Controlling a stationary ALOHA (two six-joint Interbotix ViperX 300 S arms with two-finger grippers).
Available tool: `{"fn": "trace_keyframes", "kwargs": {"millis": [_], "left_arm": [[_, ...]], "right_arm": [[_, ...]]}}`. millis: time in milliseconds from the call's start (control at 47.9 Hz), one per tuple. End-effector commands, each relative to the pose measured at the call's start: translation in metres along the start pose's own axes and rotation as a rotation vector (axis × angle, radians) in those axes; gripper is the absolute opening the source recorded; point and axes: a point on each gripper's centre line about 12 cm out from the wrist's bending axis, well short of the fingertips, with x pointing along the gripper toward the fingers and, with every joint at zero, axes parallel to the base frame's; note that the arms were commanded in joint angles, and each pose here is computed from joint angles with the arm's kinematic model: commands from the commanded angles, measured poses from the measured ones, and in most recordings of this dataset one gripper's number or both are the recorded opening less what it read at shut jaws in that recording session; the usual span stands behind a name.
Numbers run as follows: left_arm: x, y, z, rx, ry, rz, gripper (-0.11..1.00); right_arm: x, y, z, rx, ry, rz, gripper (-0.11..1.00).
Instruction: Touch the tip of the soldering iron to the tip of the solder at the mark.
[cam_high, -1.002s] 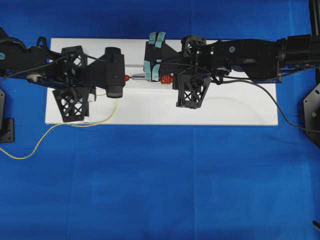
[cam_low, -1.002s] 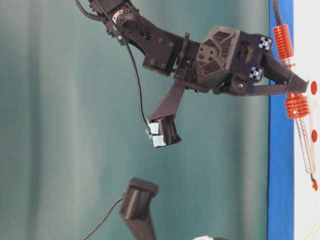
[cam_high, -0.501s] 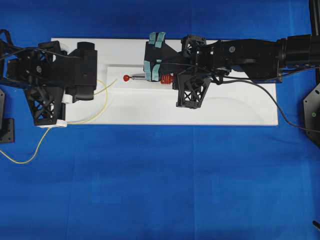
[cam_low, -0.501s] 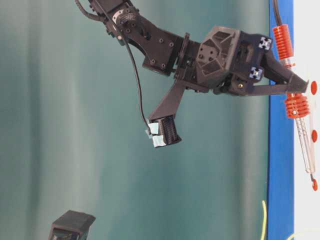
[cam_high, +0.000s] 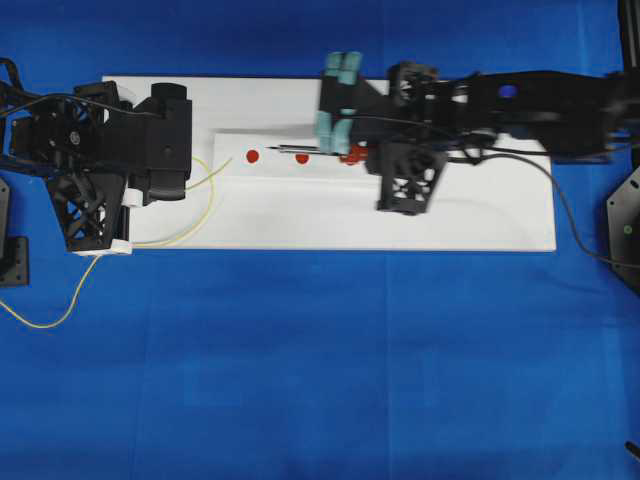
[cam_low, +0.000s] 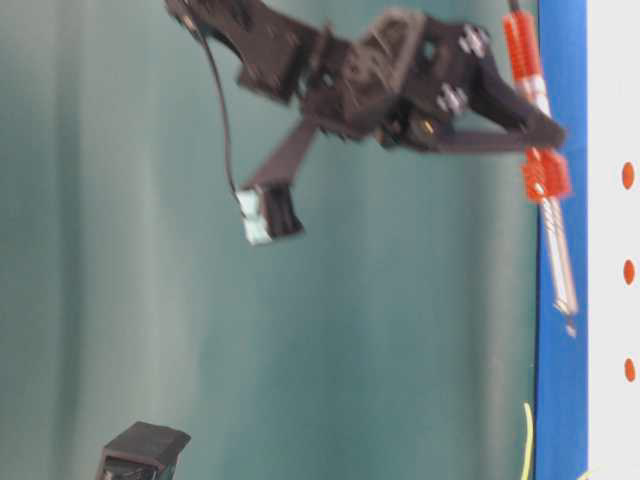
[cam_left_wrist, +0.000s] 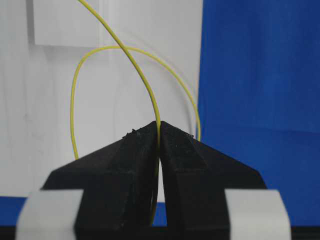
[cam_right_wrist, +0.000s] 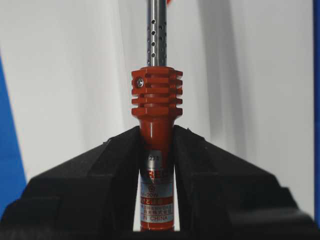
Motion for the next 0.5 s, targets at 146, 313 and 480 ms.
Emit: {"fn": "trace_keyframes", "kwargs": {"millis": [146,313,480], "left_arm": [[-0.006,-0.001,0.003,-0.032,-0.023,-0.003,0.01],[-0.004,-0.001,0.007,-0.037,-0.031,-0.003,0.01],[0.0,0.0,0.018,-0.033,-0.041,-0.002,0.01]], "right_arm": [[-0.035,-0.004,-0.023,0.015,-0.038,0.001,0.06],[-0.036,-0.004,-0.027,0.015,-0.035,0.002,0.06],[-0.037,-0.005,-0.027,0.01,-0.04,-0.001,0.06]]}}
